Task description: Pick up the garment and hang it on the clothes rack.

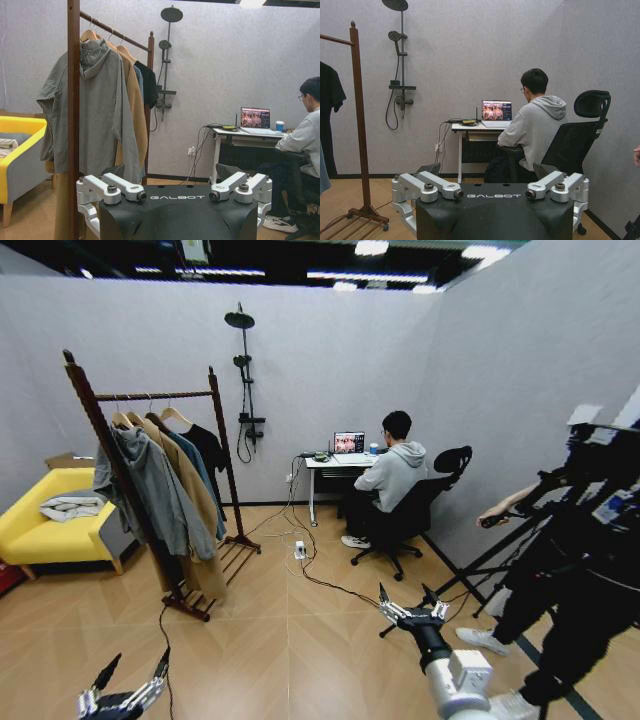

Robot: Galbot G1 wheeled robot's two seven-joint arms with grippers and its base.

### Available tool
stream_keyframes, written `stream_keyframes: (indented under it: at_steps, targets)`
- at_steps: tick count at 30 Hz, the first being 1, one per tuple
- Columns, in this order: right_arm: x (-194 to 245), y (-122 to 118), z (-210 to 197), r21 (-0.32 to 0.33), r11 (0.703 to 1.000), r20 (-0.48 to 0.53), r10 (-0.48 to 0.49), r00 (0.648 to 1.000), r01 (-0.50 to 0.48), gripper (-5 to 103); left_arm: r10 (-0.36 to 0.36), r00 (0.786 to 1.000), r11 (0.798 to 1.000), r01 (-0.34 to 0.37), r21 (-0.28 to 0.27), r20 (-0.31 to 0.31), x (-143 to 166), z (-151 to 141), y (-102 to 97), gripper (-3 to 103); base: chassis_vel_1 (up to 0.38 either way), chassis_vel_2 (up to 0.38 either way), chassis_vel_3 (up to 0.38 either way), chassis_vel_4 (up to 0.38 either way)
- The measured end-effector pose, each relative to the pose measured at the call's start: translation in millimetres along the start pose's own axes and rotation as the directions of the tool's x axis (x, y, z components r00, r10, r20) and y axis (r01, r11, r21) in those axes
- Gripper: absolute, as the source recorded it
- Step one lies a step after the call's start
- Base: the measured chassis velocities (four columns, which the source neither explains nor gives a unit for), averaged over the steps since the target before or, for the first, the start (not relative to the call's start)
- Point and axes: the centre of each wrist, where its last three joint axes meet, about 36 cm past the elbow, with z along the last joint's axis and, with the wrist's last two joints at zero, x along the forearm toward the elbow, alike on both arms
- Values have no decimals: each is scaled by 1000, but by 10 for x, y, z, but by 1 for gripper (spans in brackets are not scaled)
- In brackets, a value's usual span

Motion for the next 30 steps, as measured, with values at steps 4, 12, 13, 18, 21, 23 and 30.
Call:
stream_keyframes:
  at_steps: [4,12,13,18,21,23,30]
  targets:
    - [0,0,0,0,1000,0,0,1000,0,100,0,1000,1000,0,0,0,0,0,0,100,0,0,0,0]
    - [0,0,0,0,1000,0,0,1000,0,100,0,1000,1000,0,0,0,0,0,0,100,0,0,0,0]
    - [0,0,0,0,1000,0,0,1000,0,100,0,1000,1000,0,0,0,0,0,0,100,0,0,0,0]
    - [0,0,0,0,1000,0,0,1000,0,100,0,1000,1000,0,0,0,0,0,0,100,0,0,0,0]
    - [0,0,1,0,1000,0,0,1000,0,100,0,1000,1000,0,0,0,0,0,0,100,0,0,0,0]
    - [0,0,1,0,1000,0,0,1000,0,100,0,1000,1000,0,0,0,0,0,0,100,0,0,0,0]
    - [0,0,1,0,1000,0,0,1000,0,100,0,1000,1000,0,0,0,0,0,0,100,0,0,0,0]
